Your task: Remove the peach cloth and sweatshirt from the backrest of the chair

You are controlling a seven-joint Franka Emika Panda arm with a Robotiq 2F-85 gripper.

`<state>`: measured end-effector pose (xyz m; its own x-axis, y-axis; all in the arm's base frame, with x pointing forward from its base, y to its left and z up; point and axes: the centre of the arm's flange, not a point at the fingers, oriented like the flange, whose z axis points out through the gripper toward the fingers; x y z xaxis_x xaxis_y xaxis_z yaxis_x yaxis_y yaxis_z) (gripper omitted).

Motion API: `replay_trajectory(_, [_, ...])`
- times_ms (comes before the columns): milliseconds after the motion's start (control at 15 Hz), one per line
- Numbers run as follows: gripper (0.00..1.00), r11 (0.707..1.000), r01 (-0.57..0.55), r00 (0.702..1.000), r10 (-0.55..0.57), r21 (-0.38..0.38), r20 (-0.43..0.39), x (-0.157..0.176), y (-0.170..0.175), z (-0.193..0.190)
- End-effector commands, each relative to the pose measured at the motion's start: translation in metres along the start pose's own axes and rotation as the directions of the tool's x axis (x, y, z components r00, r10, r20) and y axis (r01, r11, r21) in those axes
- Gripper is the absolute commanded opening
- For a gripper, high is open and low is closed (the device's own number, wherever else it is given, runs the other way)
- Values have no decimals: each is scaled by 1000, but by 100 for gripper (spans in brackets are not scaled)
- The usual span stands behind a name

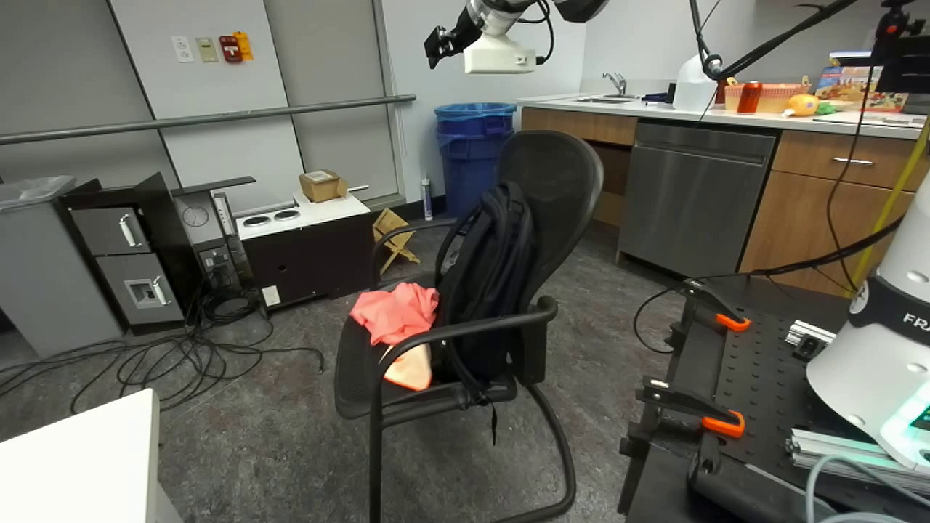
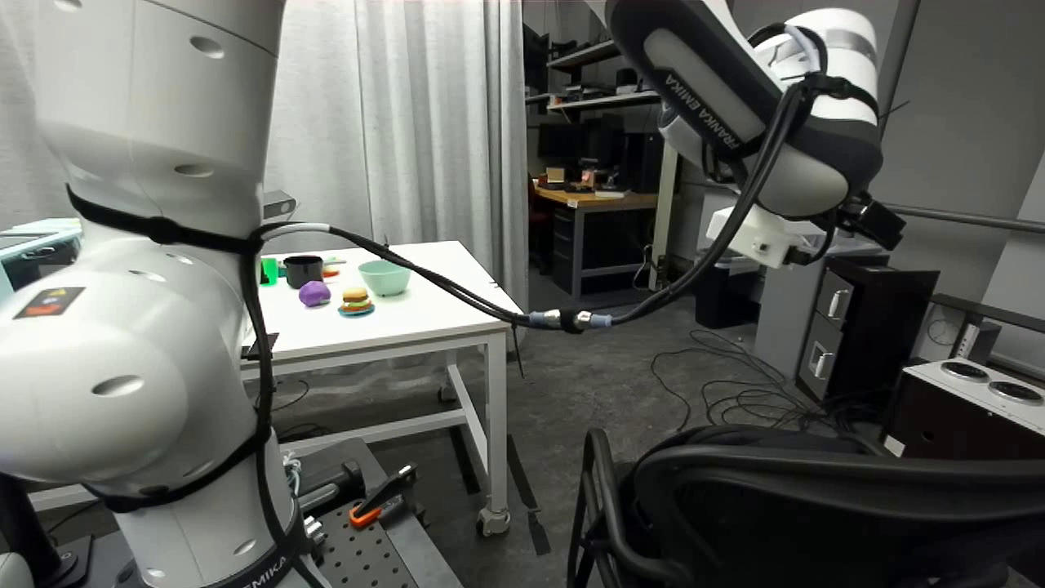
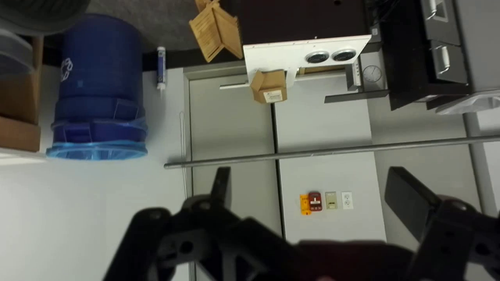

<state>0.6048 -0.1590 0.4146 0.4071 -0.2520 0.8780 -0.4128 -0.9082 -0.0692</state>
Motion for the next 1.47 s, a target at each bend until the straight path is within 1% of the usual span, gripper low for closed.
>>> replay_trajectory(0, [100, 996, -85, 986, 79, 35, 145, 37, 12, -12])
replay_trajectory(200, [100, 988, -143, 966, 126, 64, 224, 28, 30, -18])
replay_trajectory(467, [100, 981, -187, 939, 162, 58, 302, 3, 39, -20])
replay_trajectory(533, [100, 983, -175, 958, 156, 60, 242, -62, 43, -7])
replay_trajectory(667, [100, 982, -182, 949, 161, 54, 272, -78, 42, -8])
replay_trajectory(1400, [100, 981, -185, 949, 164, 55, 271, -77, 42, -12])
